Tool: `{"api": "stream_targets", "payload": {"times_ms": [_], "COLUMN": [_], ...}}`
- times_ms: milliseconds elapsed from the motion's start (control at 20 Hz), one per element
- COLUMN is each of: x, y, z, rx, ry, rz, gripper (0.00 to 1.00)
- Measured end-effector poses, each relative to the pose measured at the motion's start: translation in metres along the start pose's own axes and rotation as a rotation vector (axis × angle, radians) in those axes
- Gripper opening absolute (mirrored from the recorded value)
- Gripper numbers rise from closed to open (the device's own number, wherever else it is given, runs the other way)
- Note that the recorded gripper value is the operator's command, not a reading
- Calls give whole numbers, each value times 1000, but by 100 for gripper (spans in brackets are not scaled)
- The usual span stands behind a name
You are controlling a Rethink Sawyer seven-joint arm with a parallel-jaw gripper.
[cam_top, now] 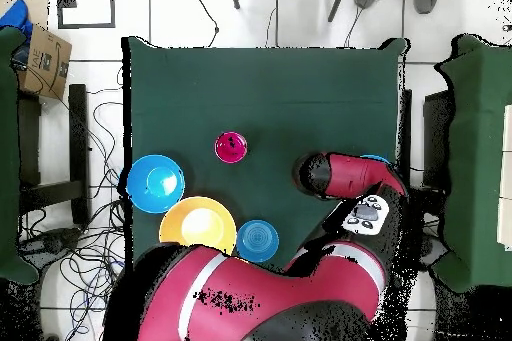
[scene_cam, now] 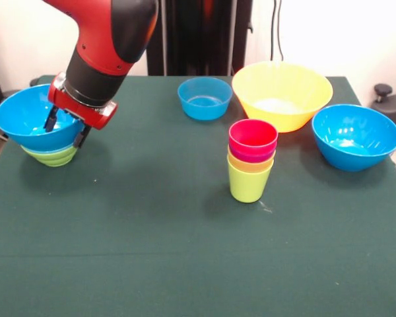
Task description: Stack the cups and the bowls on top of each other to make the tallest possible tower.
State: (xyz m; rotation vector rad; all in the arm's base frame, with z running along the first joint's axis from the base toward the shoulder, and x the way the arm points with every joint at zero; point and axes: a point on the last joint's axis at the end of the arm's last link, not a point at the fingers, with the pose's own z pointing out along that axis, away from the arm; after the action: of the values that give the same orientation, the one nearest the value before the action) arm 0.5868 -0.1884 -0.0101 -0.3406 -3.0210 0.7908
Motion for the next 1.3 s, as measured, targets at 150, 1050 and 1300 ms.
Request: {"api": "stream_targets", "payload": {"times_ms": [150, 1050, 1300], "x": [0, -23, -26], "y": [0, -22, -32], "z": [0, -43, -63], "rx": [0, -1, -5], "ry": [0, -44, -34], "rz": [0, 44, 65], "gripper": [100, 100, 100]}}
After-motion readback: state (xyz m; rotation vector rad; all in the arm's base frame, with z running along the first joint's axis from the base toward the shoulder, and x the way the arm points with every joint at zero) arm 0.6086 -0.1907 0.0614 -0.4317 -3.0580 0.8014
